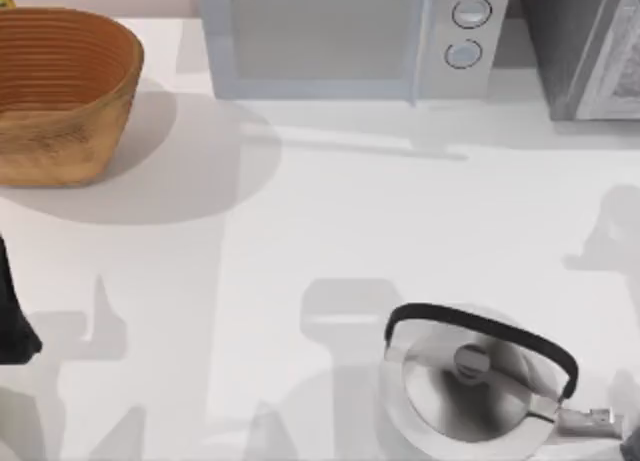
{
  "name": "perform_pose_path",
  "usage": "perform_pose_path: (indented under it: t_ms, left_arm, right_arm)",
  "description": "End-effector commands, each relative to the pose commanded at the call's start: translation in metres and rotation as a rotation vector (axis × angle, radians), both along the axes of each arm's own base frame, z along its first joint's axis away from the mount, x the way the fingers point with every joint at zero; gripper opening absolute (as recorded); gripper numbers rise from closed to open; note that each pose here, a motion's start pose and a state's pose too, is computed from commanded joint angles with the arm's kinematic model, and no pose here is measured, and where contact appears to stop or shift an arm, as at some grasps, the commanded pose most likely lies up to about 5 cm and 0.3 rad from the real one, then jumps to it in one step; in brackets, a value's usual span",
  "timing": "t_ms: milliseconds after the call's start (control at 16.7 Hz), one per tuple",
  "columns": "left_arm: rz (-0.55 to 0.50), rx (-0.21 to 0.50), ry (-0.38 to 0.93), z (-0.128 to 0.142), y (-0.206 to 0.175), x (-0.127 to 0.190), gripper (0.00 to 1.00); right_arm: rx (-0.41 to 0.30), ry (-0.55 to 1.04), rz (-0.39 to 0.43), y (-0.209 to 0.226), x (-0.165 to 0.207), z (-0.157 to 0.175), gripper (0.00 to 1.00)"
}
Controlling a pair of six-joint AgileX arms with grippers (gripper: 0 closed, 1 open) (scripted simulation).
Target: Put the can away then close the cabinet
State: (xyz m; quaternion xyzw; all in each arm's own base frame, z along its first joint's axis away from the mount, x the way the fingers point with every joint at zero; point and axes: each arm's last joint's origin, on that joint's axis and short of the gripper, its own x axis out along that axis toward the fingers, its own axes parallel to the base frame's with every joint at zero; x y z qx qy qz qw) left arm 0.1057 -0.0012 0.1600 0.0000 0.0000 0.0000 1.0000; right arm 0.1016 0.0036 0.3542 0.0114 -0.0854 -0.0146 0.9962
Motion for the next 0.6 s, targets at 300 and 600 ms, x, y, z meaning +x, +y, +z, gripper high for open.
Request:
perform_pose_path:
  t_ms: [300, 600]
  left_arm:
    - [0.000, 0.000, 0.000, 0.000, 0.000, 0.000, 1.00]
    - [0.000, 0.000, 0.000, 0.000, 0.000, 0.000, 1.00]
  right_arm:
    - [0.050, -0.108, 0.000, 0.006, 0.012, 0.106, 0.00]
    - [0.056, -0.061, 0.012, 0.019, 0.064, 0.163, 0.00]
